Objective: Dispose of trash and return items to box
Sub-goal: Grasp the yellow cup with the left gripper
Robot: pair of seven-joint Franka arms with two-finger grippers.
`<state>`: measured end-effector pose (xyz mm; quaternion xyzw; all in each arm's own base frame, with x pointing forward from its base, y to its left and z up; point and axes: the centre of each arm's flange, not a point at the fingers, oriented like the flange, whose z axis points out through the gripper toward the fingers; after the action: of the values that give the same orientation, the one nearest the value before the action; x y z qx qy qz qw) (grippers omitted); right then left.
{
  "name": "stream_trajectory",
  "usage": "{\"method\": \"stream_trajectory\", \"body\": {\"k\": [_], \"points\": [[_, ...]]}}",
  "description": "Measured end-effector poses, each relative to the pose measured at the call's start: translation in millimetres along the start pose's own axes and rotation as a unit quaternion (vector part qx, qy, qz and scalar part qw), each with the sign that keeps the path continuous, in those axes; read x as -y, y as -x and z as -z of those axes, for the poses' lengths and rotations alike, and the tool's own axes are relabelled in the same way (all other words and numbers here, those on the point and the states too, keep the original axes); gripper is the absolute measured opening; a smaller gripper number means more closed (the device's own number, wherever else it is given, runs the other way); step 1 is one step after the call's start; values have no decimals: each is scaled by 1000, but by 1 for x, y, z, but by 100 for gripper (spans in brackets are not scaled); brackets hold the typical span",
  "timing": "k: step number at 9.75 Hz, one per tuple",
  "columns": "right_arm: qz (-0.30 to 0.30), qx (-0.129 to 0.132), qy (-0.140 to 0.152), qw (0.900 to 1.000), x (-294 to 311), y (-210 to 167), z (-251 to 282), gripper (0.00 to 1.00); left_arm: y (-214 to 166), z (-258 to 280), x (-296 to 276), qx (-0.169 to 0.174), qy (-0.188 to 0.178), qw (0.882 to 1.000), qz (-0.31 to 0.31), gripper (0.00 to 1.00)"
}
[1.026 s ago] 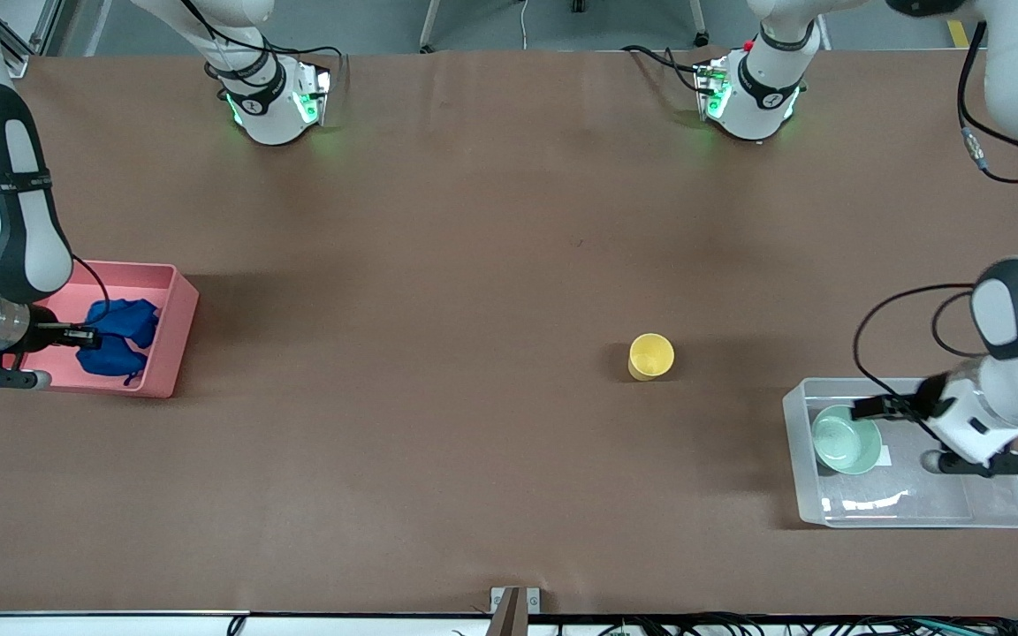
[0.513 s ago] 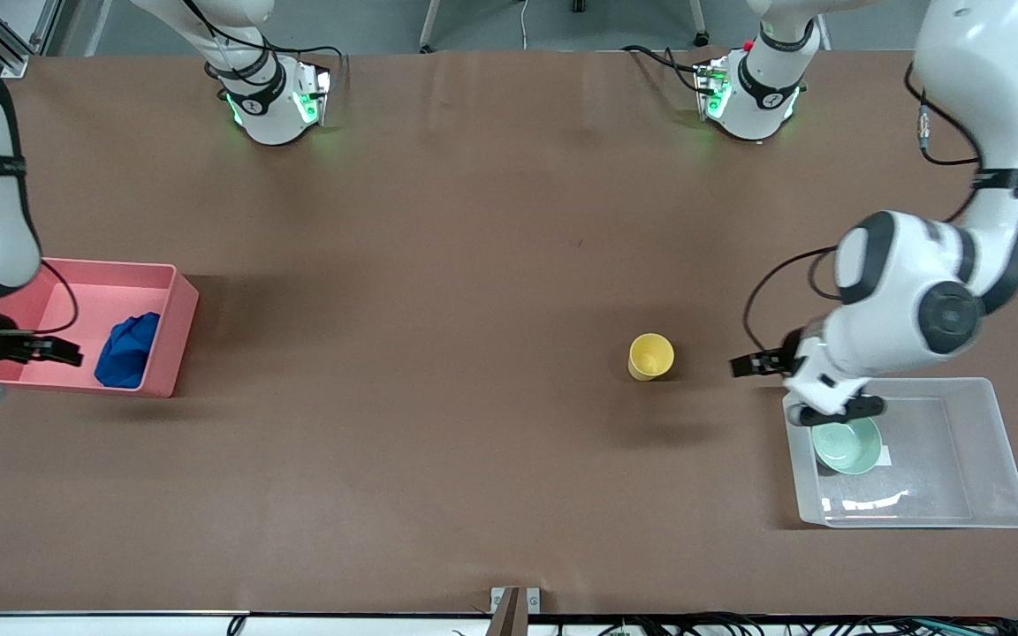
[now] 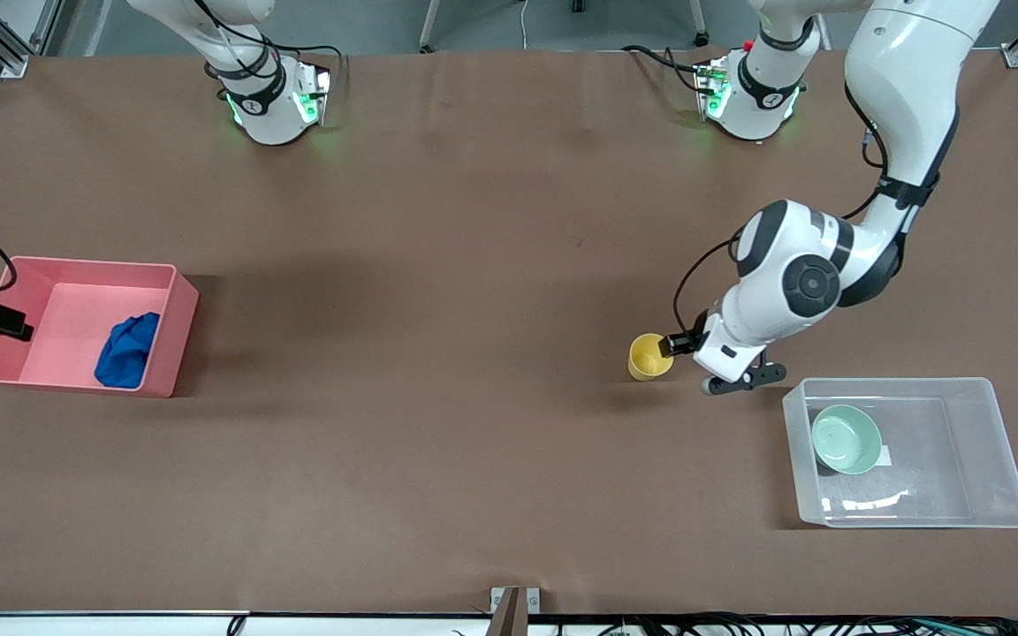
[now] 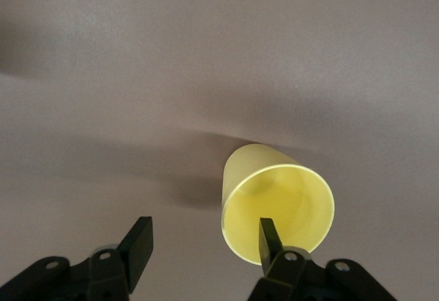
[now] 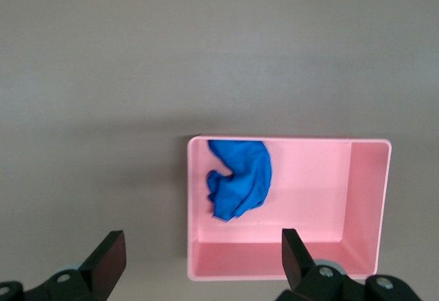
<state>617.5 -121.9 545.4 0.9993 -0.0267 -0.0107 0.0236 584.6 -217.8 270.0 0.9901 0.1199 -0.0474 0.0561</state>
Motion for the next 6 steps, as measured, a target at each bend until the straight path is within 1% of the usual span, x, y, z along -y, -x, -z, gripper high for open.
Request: {"method": "stream_trajectory", "body": {"k": [1,3,4,6], "points": [[-7,3,-2,1000,15,13,23,100,2,-4,-1,-3,-3,1000,13,64],[-5,6,-6,1000,38,41,62,100,8,-17,-8,-2,0,1000,22,57],[0,8,-8,1000,45,53,77,100,9,-25,-10,-1,3,1000,23,51],[6,12,-10,1000,53,71,94,100,7,-37,-9,1,8,1000,27,34]]}}
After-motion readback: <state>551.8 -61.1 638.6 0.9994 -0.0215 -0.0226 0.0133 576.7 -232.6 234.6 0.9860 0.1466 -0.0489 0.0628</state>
